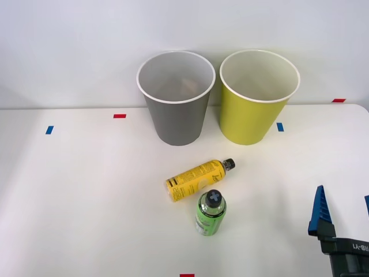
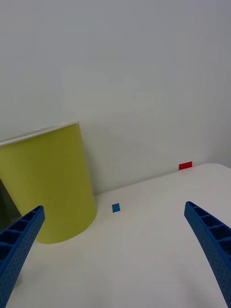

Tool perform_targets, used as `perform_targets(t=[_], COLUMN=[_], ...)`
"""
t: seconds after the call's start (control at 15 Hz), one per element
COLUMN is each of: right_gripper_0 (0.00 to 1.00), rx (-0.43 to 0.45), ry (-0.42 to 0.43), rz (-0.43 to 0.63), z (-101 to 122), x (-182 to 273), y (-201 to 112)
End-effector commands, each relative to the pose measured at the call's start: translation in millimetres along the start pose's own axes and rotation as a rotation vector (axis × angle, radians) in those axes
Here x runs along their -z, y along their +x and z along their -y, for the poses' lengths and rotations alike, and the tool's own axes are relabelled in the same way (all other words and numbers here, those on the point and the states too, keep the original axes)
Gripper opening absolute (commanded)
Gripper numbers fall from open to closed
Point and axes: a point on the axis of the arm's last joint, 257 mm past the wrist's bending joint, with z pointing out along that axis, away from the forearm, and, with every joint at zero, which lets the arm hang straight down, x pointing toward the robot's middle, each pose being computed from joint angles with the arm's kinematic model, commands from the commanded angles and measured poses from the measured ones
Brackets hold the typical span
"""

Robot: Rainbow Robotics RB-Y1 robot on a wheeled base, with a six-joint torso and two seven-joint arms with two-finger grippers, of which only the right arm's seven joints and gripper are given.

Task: Put cans in the gray bin, plastic bottles in the light green bin

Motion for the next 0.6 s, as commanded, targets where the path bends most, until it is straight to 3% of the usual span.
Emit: perform_targets(t=[0.07,0.33,0.6], right_gripper_0=[1.00,1.00,1.00], rx=[0.011,0.030,0.083], ry=[0.049,0.082,0.065], rz=[0.009,-0.013,-0.017], z=[7.6,19.4,8.1], x=[2.6,3.2,5.8], y=[2.3,6.4,9.6])
